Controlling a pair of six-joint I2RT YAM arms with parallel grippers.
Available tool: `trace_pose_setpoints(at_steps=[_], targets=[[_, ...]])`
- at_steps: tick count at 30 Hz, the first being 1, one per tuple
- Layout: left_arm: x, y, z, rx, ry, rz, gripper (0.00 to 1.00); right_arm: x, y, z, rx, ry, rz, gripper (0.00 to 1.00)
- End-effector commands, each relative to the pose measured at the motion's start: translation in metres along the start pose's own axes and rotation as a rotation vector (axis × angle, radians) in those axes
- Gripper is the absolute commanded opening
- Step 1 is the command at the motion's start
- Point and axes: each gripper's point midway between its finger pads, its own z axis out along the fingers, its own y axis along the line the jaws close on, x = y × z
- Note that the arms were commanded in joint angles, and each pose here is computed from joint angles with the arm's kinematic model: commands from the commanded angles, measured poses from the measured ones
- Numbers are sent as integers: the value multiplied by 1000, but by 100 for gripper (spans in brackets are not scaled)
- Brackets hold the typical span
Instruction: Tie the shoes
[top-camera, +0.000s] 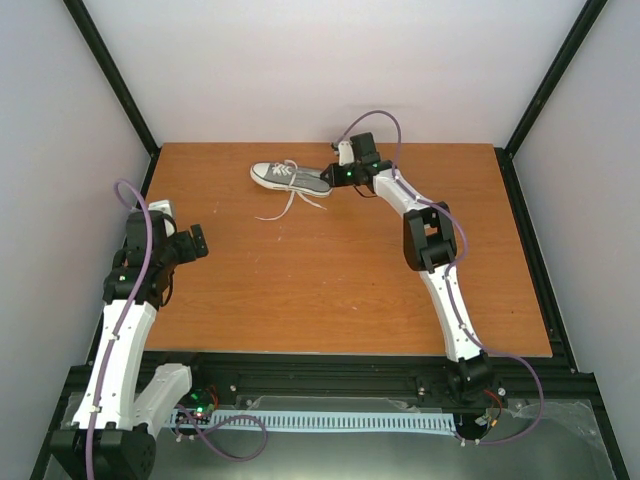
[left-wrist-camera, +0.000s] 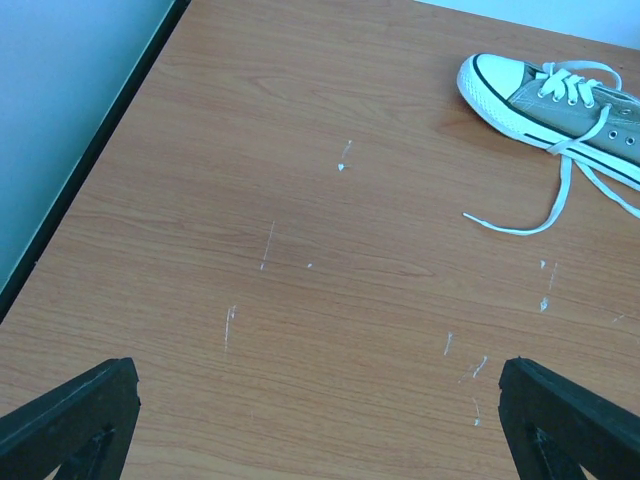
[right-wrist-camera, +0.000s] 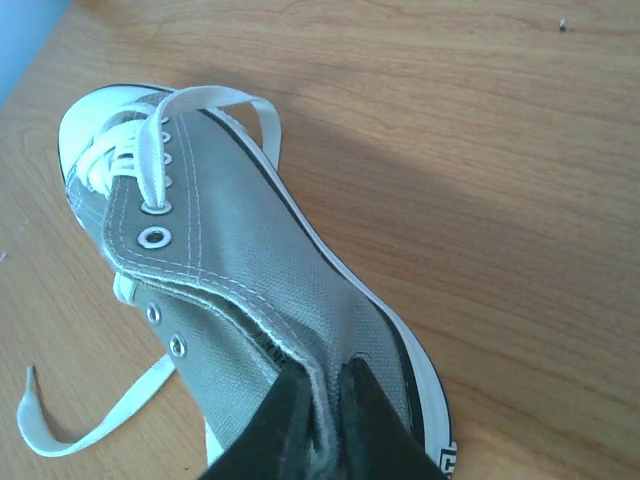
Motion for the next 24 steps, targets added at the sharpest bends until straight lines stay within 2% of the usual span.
trace_pose_setpoints(at_steps=[1,5,7,12,17,19,24], targets=[[2,5,0,-29,9,20,100,-22,19,-18,1,-30,-59,3],[2,6,1,-36,11,20,100,-57,37,-67,83,-95,-116,3],[3,7,1,-42,15,18,100,-70,36,-99,162,-132,-96,3],[3,8,0,-43,14,15,100,-102,23,-205,327,-277,-10,3],[3,5,1,-30,19,13,100,-122,27,-312,481,-405,-1,3],[2,4,0,-20,18,10,100,-119,36,-339,529,-432,11,3],[-1,-11,-7,73,-17,20,100,-107,65,-381,513,-510,66,3]])
